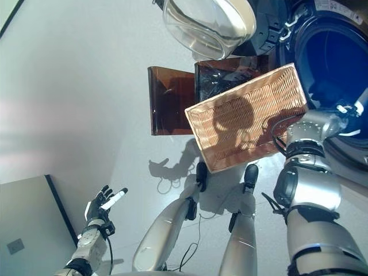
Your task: Pick up the clothes and place them into the washing machine
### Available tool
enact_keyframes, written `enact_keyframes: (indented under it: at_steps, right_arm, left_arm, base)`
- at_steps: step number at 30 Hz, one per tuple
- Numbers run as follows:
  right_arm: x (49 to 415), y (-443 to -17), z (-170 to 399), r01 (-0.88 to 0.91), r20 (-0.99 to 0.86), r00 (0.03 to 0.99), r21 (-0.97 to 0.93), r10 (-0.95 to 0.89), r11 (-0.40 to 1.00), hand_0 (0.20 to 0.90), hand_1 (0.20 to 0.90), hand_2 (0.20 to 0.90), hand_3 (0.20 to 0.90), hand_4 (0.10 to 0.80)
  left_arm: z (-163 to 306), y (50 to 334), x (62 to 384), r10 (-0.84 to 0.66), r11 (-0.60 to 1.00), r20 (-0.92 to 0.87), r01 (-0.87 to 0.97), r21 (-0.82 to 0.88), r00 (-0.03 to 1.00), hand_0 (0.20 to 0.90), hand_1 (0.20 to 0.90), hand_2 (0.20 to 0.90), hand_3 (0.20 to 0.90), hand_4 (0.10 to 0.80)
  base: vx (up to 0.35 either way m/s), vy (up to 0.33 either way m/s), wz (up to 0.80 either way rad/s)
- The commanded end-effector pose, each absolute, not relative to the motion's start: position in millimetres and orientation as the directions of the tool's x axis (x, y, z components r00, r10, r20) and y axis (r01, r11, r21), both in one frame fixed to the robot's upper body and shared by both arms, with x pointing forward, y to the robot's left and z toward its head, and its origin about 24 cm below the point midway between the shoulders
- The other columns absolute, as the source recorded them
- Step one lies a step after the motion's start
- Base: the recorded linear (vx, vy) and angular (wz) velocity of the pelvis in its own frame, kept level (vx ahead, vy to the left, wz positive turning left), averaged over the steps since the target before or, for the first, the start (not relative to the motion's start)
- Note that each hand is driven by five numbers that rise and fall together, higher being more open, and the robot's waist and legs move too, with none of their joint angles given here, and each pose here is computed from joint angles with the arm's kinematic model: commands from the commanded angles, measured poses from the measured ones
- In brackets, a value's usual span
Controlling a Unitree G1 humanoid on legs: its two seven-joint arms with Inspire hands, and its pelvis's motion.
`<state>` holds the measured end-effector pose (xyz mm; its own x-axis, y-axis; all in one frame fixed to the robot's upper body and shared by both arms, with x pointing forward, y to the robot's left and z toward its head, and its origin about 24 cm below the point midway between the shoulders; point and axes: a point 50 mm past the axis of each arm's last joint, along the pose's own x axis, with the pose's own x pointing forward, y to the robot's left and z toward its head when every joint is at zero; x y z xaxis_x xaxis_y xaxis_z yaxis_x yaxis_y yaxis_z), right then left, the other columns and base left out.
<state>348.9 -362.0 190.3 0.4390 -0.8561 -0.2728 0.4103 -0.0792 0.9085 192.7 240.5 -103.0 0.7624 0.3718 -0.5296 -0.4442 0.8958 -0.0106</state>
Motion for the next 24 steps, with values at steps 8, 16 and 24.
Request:
enact_keyframes:
  at_steps: [8,16,24]
  right_arm:
    - [312.2,-398.0,325.6,0.268,0.139,0.304,0.937,-0.942,0.224,0.2,0.2,0.2,0.2,0.3]
    - [301.6,-391.9,377.9,0.288,0.27,0.283,0.891,-0.92,0.35,0.2,0.2,0.2,0.2,0.3]
    - [291.8,-385.8,407.3,0.273,0.339,0.251,0.874,-0.907,0.402,0.2,0.2,0.2,0.2,0.3]
  left_arm:
    - [-99.6,263.6,175.7,0.409,0.888,-0.507,-0.46,0.029,0.759,0.9,0.9,0.9,0.9,0.8]
    - [-89.1,255.4,190.8,0.369,0.9,-0.453,-0.433,-0.044,0.812,0.9,0.9,0.9,0.9,0.8]
    - [-81.0,252.6,202.6,0.374,0.892,-0.41,-0.443,-0.084,0.831,0.9,0.9,0.9,0.9,0.8]
  base:
    - [-0.015,-0.007,-0.06]
    - [-0.02,-0.048,-0.02]
    - [0.025,-0.046,0.07]
